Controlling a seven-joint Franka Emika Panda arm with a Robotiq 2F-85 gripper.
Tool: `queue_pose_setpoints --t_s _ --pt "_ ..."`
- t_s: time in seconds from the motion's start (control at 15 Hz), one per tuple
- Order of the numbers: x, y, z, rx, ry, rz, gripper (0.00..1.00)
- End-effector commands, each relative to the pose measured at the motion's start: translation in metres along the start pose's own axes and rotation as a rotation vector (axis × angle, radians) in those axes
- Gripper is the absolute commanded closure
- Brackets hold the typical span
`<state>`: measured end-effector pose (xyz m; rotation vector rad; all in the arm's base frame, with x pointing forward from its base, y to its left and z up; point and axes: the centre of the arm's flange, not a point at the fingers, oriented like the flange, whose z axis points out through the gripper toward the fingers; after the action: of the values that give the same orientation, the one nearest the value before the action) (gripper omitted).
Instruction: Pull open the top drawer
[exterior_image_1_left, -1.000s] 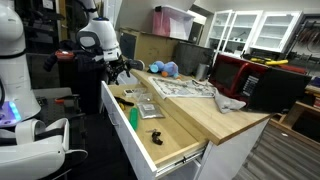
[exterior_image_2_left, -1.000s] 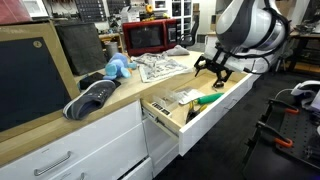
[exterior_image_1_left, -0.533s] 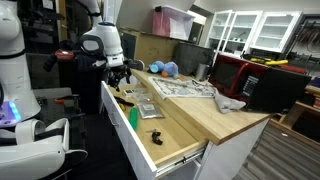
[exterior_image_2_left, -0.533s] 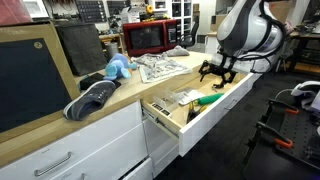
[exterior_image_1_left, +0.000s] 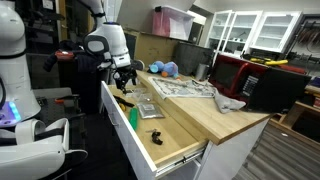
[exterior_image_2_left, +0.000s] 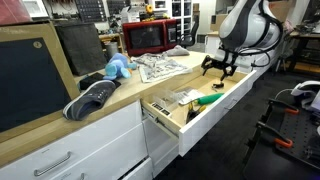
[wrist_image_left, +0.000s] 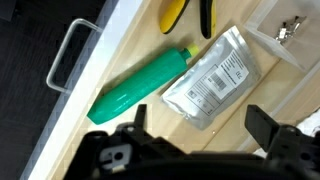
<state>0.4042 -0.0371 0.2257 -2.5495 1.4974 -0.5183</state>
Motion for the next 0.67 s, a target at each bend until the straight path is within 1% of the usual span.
queue_pose_setpoints --t_s 0.0,0.13,0.2,0.27,0.6 --pt "0.001 -0.001 -0.001 0.004 0.002 0.002 0.0" --pt "0.0 -0.002 -0.002 0.006 0.001 -0.002 0.0" --pt "0.002 -0.001 0.005 -0.011 0.002 -0.012 0.0" --pt "0.008 -0.003 0.009 -0.017 -0.017 -0.018 0.0" --pt "0.044 -0.036 0.002 -0.031 -0.08 -0.205 0.0"
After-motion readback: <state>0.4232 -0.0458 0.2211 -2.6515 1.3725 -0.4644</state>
